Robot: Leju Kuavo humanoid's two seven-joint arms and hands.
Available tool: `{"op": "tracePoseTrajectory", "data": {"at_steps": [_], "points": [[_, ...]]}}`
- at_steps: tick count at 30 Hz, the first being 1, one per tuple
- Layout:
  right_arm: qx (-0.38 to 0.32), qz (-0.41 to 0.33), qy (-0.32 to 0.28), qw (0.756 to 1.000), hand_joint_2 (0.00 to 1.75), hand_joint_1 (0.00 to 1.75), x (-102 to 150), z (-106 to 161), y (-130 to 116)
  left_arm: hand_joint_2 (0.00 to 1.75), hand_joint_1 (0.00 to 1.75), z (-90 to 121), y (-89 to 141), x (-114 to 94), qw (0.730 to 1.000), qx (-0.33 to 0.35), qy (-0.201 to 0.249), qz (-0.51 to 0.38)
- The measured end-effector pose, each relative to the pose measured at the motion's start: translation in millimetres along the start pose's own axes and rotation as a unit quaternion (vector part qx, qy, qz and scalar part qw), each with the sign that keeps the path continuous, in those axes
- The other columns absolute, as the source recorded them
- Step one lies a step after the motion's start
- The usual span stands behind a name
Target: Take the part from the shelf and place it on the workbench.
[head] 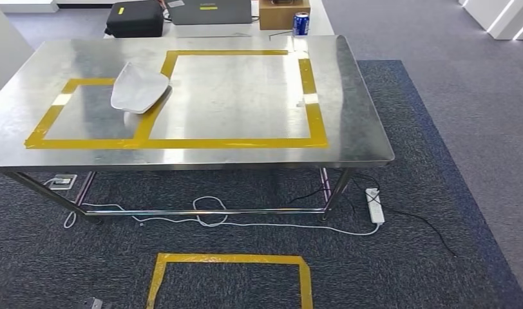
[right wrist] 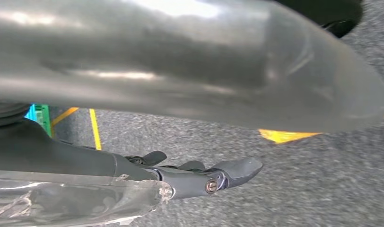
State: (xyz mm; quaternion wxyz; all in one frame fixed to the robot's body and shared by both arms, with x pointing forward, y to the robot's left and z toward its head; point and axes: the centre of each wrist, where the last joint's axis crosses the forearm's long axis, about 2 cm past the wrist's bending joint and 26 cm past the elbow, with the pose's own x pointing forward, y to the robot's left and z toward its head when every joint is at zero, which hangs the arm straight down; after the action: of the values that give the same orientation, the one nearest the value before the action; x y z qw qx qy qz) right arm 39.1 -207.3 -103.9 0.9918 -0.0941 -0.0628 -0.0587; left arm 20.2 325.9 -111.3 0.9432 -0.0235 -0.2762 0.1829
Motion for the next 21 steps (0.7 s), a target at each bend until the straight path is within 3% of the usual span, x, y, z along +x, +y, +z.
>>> {"op": "tracePoseTrajectory", "data": {"at_steps": [4, 7, 12, 21], "points": [[0.004, 0.003, 0.003, 1.000, 0.00, 0.00, 0, 0, 0, 0.00, 0.00, -1, 2, 1, 0.987, 0.051, 0.043, -0.144], [0.002, 0.000, 0.006, 1.000, 0.00, 0.00, -1, 0, -1, 0.00, 0.00, 0, 2, 0, 0.976, 0.064, 0.042, -0.206], [-0.001, -0.006, 0.009, 1.000, 0.00, 0.00, -2, 0, -1, 0.00, 0.00, -1, 8, 5, 0.983, 0.109, 0.008, -0.145], [0.003, 0.001, -0.002, 1.000, 0.00, 0.00, 0, -1, -2, 0.00, 0.00, 0, 8, 2, 0.968, 0.067, 0.077, -0.227]]}}
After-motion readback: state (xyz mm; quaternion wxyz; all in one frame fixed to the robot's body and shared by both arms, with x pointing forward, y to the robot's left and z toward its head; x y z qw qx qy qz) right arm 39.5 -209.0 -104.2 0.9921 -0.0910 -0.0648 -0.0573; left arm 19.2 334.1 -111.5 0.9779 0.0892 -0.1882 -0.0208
